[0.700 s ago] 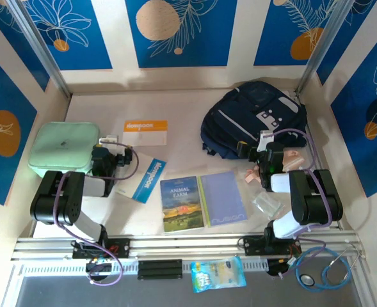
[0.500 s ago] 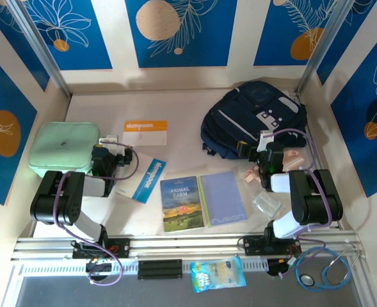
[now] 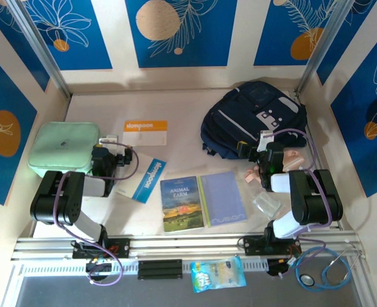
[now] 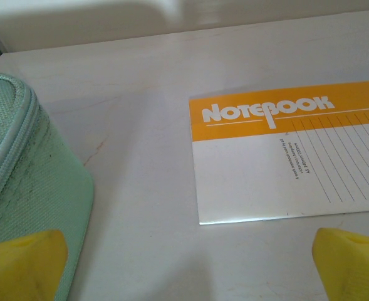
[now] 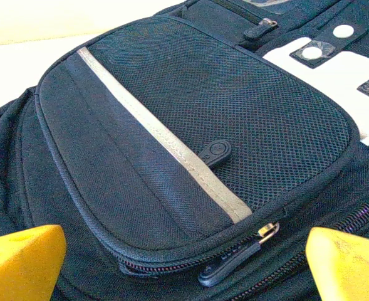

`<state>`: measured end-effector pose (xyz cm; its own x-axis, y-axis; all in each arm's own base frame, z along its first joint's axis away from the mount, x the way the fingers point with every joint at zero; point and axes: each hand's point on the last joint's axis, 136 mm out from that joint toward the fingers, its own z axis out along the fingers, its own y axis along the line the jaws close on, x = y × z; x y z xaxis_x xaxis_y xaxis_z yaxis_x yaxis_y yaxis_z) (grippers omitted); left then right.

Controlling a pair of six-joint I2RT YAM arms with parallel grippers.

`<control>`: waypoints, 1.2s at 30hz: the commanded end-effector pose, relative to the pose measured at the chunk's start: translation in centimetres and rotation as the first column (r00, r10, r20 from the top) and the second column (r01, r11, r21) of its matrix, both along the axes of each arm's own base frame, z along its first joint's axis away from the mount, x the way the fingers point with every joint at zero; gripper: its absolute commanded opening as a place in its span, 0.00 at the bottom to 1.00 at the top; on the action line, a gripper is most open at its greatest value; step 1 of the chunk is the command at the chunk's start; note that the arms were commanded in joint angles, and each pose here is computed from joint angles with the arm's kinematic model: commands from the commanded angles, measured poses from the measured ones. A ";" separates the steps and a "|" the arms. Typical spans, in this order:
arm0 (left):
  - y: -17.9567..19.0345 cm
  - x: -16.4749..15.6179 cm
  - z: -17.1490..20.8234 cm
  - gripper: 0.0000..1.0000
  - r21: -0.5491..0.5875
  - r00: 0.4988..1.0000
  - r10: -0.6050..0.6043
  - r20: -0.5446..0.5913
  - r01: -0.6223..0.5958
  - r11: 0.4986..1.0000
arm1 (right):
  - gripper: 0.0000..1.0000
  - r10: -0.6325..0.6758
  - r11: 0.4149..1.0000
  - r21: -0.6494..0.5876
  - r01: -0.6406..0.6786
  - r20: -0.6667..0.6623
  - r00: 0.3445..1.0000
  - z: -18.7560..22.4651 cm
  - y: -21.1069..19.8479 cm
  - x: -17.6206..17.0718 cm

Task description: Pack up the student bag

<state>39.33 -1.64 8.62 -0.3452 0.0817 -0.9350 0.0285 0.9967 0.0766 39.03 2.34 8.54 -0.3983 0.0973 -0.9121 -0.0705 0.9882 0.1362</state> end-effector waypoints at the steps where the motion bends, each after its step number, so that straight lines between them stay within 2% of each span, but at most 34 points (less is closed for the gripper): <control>1: -0.2 0.3 0.5 1.00 0.006 1.000 -0.008 0.018 0.008 1.000 | 0.99 0.016 1.000 -0.014 -0.016 0.021 1.000 0.8 0.1 0.7; 17: -0.1 0.2 0.6 1.00 0.007 1.000 -0.001 0.029 0.001 1.000 | 0.99 0.015 1.000 -0.022 -0.015 0.033 0.999 1.0 0.2 0.6; 20: 0.3 -0.3 1.7 1.00 0.002 0.998 0.024 0.062 -0.024 1.000 | 0.99 0.004 0.999 -0.047 -0.003 0.031 1.000 2.3 0.3 0.6; 24: 1.0 -0.7 3.7 1.00 0.007 0.997 0.060 0.045 -0.061 0.998 | 0.99 -0.008 0.998 -0.062 0.009 0.028 1.000 5.0 0.4 0.3; 27: 1.3 -0.6 5.6 1.00 0.007 0.995 0.091 0.046 -0.091 0.996 | 0.99 -0.023 1.000 -0.013 0.023 0.022 1.000 7.4 0.7 0.0; 30: 1.0 -0.6 8.4 1.00 -0.105 0.991 0.113 0.073 -0.105 0.989 | 0.99 -0.064 0.994 0.088 0.070 -0.061 0.996 8.7 0.8 -0.5; 34: -0.7 -0.3 10.3 1.00 -0.313 0.995 0.093 -0.040 -0.101 0.944 | 0.99 -0.141 0.958 0.207 0.197 -0.255 0.957 8.2 0.5 -1.1; 36: -2.0 -0.1 10.6 1.00 -0.404 0.994 0.063 -0.089 -0.093 0.910 | 0.99 -0.139 0.934 0.268 0.235 -0.333 0.933 7.4 0.5 -1.3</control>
<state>39.92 -1.61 20.55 -0.2635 -0.1710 -0.9494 -0.0598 0.9852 -0.1608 39.92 3.22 20.33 -0.4354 0.2985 -0.8493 0.0367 0.9485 0.3145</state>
